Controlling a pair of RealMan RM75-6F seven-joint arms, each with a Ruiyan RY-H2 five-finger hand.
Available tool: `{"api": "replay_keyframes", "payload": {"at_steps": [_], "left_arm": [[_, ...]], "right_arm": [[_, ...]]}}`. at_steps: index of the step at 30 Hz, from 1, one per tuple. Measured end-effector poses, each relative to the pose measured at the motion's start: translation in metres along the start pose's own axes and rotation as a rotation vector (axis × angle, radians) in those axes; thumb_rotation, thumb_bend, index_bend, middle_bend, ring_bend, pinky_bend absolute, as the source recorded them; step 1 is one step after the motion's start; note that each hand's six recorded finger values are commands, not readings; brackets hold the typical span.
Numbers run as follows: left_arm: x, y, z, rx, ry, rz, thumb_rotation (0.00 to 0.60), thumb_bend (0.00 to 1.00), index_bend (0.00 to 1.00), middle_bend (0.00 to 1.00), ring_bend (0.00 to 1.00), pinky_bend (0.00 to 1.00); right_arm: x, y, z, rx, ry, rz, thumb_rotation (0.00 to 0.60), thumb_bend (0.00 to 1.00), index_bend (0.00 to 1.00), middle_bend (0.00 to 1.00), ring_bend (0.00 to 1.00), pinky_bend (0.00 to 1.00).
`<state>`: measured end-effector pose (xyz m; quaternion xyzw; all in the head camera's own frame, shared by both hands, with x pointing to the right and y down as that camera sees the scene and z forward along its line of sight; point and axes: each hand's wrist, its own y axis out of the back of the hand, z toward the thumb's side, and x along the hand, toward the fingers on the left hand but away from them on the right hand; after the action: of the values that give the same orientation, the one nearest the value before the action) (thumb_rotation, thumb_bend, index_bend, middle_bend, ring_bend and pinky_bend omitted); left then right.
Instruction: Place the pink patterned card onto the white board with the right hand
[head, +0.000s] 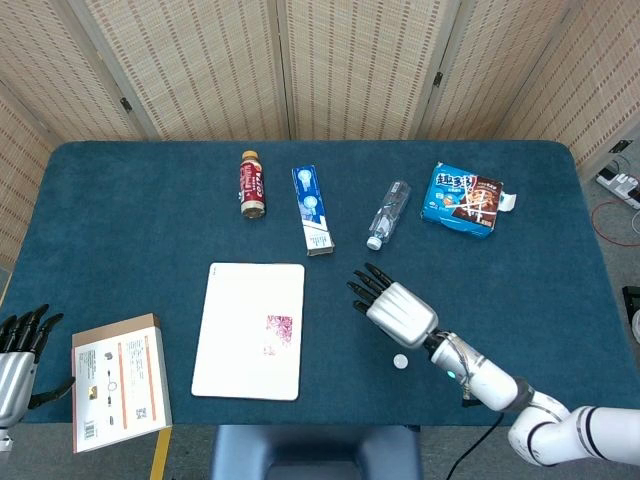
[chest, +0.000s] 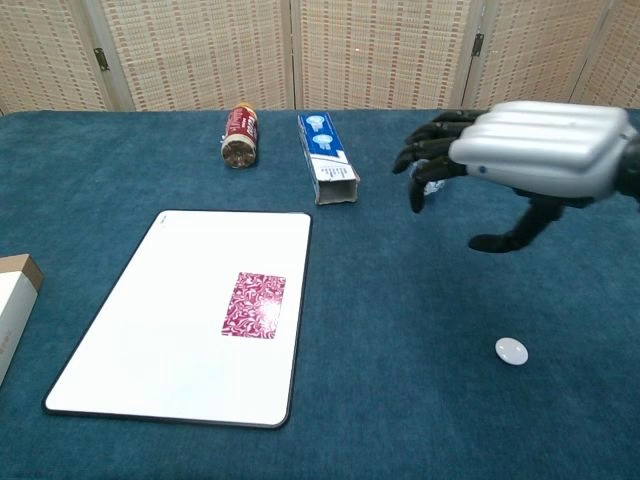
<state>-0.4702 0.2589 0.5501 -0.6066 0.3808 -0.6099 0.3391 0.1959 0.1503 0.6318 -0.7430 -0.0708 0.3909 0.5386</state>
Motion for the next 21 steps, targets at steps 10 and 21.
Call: {"api": "replay_keyframes", "payload": {"at_steps": [10, 21], "left_arm": [[0.002, 0.004, 0.016, 0.005, -0.034, 0.007, 0.6, 0.21, 0.15, 0.08, 0.09, 0.0], [-0.002, 0.005, 0.018, 0.002, -0.036, 0.005, 0.6, 0.21, 0.15, 0.08, 0.09, 0.0]], "right_arm": [[0.055, -0.043, -0.013, -0.054, -0.032, 0.056, 0.6, 0.33, 0.36, 0.18, 0.02, 0.0], [0.065, -0.075, 0.001, -0.062, 0.005, 0.105, 0.6, 0.33, 0.37, 0.19, 0.01, 0.0]]}}
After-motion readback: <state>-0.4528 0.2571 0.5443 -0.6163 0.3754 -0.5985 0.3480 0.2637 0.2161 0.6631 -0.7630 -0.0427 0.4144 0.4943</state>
